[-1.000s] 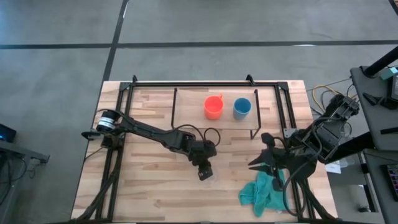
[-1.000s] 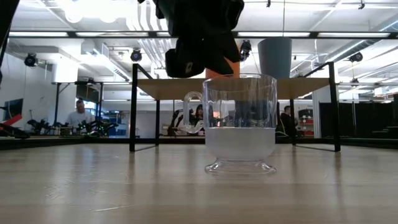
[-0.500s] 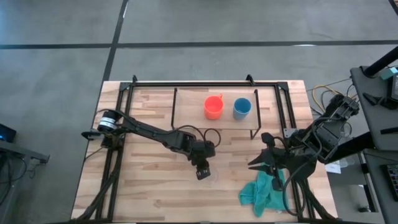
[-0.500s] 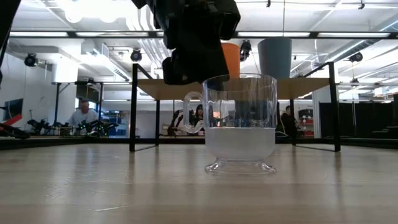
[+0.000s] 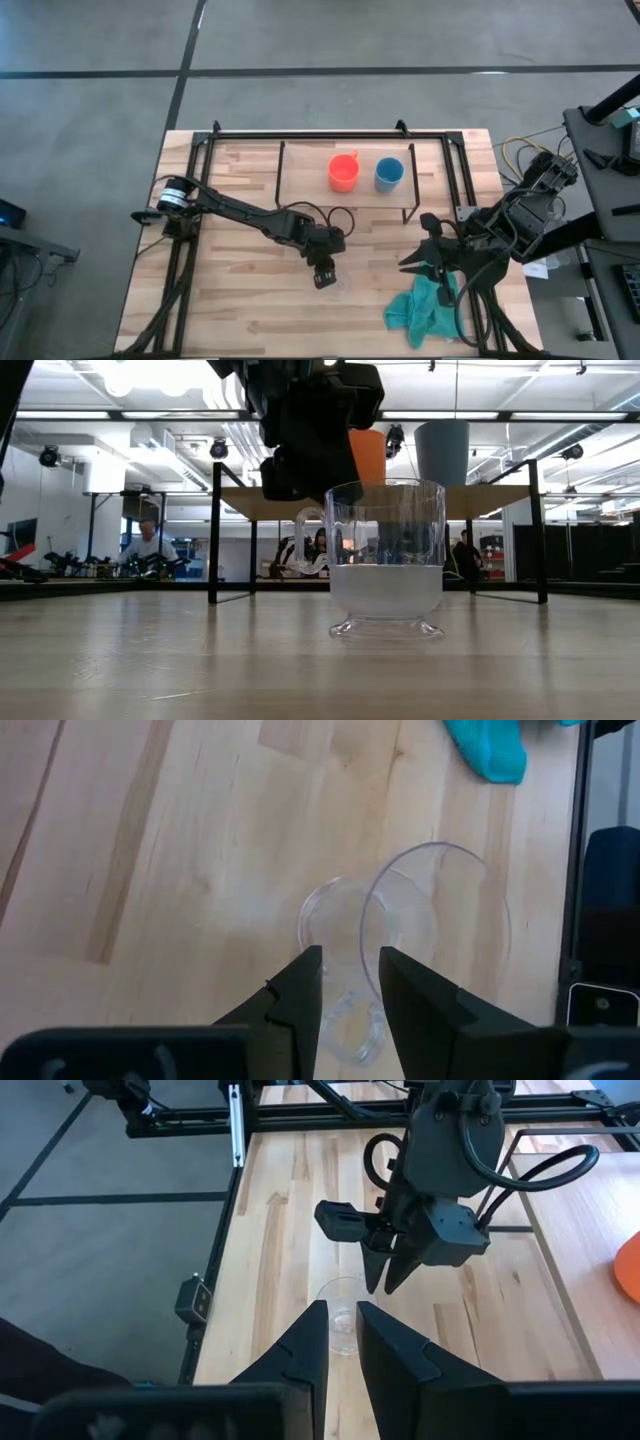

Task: Stack small to large cups/mugs on shelf
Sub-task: Put the transparent mug on the shelf

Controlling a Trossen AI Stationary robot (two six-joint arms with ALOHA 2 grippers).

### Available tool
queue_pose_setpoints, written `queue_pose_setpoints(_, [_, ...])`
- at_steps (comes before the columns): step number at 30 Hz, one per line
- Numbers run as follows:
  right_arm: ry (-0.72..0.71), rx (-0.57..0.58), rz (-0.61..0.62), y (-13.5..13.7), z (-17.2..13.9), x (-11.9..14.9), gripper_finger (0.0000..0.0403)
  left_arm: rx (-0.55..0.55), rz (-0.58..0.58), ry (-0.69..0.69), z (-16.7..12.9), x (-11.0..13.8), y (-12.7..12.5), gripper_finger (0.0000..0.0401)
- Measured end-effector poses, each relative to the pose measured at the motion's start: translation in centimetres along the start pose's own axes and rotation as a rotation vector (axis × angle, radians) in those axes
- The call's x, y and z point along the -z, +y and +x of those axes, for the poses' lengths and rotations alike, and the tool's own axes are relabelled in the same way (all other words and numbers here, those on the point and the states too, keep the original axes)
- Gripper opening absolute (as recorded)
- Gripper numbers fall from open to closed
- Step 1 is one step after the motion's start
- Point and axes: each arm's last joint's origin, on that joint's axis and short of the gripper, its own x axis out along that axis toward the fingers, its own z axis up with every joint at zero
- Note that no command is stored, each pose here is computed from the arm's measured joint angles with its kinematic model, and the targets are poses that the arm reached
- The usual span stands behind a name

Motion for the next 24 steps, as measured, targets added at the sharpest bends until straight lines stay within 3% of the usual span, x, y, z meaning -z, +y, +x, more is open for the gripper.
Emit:
queue_pose_setpoints(13, [-0.013, 0.022, 0.002, -0.1, 0.0, 0.0, 0.0052, 0.004, 0.003, -0.004, 0.0, 0.0, -0.1, 0.0089])
queue_pose_setpoints(24, [-0.013, 0.022, 0.007, -0.1, 0.0, 0.0, 0.0052, 0.012, -0.016, 0.038, 2.6, 0.7, -0.1, 0.0088])
